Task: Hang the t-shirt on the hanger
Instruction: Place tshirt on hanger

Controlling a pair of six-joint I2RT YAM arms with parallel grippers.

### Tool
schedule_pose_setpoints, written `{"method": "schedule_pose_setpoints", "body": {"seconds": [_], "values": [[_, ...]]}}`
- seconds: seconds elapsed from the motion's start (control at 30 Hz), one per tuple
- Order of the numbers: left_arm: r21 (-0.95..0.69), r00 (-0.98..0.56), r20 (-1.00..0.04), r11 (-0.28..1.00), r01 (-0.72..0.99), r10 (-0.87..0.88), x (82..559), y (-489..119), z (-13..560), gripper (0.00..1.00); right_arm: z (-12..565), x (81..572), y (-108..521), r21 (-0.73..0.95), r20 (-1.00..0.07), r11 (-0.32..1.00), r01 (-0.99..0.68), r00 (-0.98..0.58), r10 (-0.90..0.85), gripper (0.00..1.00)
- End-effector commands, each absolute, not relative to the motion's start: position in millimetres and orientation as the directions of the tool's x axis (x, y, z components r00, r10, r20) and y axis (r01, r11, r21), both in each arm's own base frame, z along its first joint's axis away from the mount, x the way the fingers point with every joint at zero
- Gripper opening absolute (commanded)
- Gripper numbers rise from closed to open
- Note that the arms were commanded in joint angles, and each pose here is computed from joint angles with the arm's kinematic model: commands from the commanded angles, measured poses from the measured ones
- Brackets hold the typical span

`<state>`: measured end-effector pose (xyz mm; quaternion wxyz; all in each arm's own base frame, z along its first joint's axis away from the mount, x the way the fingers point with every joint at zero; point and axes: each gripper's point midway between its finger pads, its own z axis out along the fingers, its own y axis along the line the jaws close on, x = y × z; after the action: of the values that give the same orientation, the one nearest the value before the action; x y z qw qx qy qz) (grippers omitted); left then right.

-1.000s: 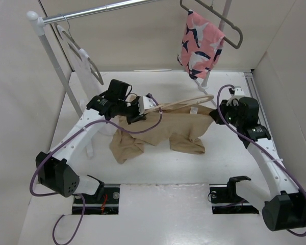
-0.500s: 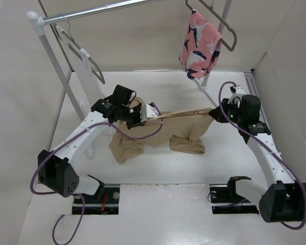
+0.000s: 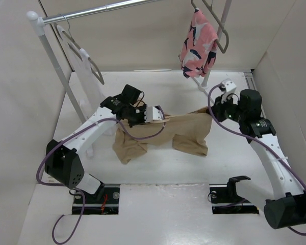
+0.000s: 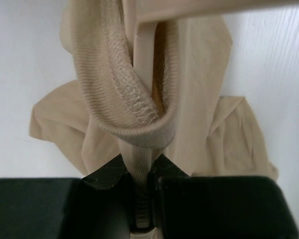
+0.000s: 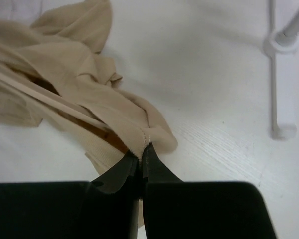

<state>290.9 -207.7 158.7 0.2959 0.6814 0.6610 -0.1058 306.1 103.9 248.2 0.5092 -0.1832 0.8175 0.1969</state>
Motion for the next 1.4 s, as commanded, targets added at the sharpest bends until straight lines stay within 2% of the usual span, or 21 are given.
{"method": "schedule_pose_setpoints", "body": {"seconds": [0.0, 0.1, 0.2, 0.23, 0.33, 0.37, 0.43, 0.5, 0.67, 0.77, 0.8, 0.87, 1.03, 1.07, 1.17, 1.2, 1.37], "values": [[0.317, 0.267, -0.428, -0.134, 0.939, 0.864, 276.2, -192.7, 178.0, 0.0, 287.0, 307.4, 133.9, -0.106, -0.935, 0.735, -0.67, -0.183, -0.302, 0.0], [0.34, 0.39, -0.384, -0.265, 0.902, 0.837, 268.9, -197.7, 182.6, 0.0, 301.0, 307.2, 155.6, -0.164, -0.925, 0.61, -0.775, -0.094, -0.368, 0.0], [0.338, 0.455, -0.383, -0.337, 0.879, 0.804, 261.2, -201.6, 187.0, 0.0, 311.0, 304.7, 173.2, -0.18, -0.916, 0.497, -0.849, -0.039, -0.399, 0.0], [0.36, 0.474, -0.392, -0.343, 0.868, 0.788, 261.6, -204.7, 195.0, 0.0, 304.9, 297.8, 182.1, -0.162, -0.906, 0.46, -0.873, -0.053, -0.42, 0.0], [0.376, 0.474, -0.454, -0.32, 0.87, 0.755, 259.9, -217.1, 211.2, 0.0, 282.7, 305.6, 189.1, -0.179, -0.854, 0.424, -0.888, -0.074, -0.515, 0.1], [0.362, 0.454, -0.475, -0.303, 0.882, 0.754, 259.4, -220.4, 212.2, 0.0, 271.2, 302.1, 192.0, -0.148, -0.836, 0.403, -0.903, -0.104, -0.54, 0.27], [0.359, 0.445, -0.512, -0.288, 0.888, 0.734, 256.7, -226.7, 219.6, 0.0, 271.5, 297.5, 193.9, -0.122, -0.845, 0.385, -0.915, -0.108, -0.525, 0.52], [0.348, 0.436, -0.52, -0.283, 0.894, 0.735, 255.9, -224.7, 219.0, 0.0, 272.5, 293.0, 189.5, -0.117, -0.854, 0.378, -0.918, -0.101, -0.51, 0.93], [0.335, 0.42, -0.516, -0.276, 0.901, 0.746, 254.1, -221.7, 209.5, 0.0, 313.0, 280.1, 196.9, -0.202, -0.896, 0.367, -0.908, 0.02, -0.444, 0.95], [0.345, 0.409, -0.526, -0.253, 0.904, 0.745, 257.3, -224.2, 215.3, 0.0, 335.5, 259.7, 233.0, -0.2, -0.929, 0.283, -0.938, 0.091, -0.358, 0.91], [0.361, 0.402, -0.537, -0.228, 0.904, 0.742, 261.6, -227.5, 221.7, 0.0, 332.8, 249.0, 252.1, -0.195, -0.932, 0.227, -0.954, 0.108, -0.346, 0.9], [0.365, 0.388, -0.548, -0.206, 0.908, 0.741, 264.3, -229.7, 223.7, 0.0, 322.3, 244.3, 264.7, -0.177, -0.928, 0.203, -0.963, 0.095, -0.36, 0.88], [0.376, 0.371, -0.544, -0.176, 0.91, 0.753, 269.4, -228.7, 227.5, 0.0, 285.6, 250.9, 277.9, -0.079, -0.931, 0.221, -0.972, -0.007, -0.365, 0.7], [0.371, 0.362, -0.548, -0.169, 0.913, 0.754, 269.0, -228.6, 227.3, 0.0, 281.2, 253.1, 280.4, -0.063, -0.937, 0.232, -0.971, -0.022, -0.349, 0.62], [0.366, 0.354, -0.551, -0.162, 0.916, 0.756, 268.7, -228.6, 227.2, 0.0, 278.8, 255.4, 286.6, -0.068, -0.95, 0.222, -0.973, -0.005, -0.312, 0.53], [0.363, 0.349, -0.564, -0.154, 0.919, 0.749, 268.6, -231.0, 228.5, 0.0, 271.0, 254.8, 286.7, -0.048, -0.95, 0.226, -0.973, -0.026, -0.313, 0.46], [0.347, 0.329, -0.578, -0.14, 0.927, 0.747, 266.6, -232.1, 228.5, 0.0, 260.1, 253.4, 290.7, -0.022, -0.949, 0.225, -0.974, -0.05, -0.311, 0.43]]}}
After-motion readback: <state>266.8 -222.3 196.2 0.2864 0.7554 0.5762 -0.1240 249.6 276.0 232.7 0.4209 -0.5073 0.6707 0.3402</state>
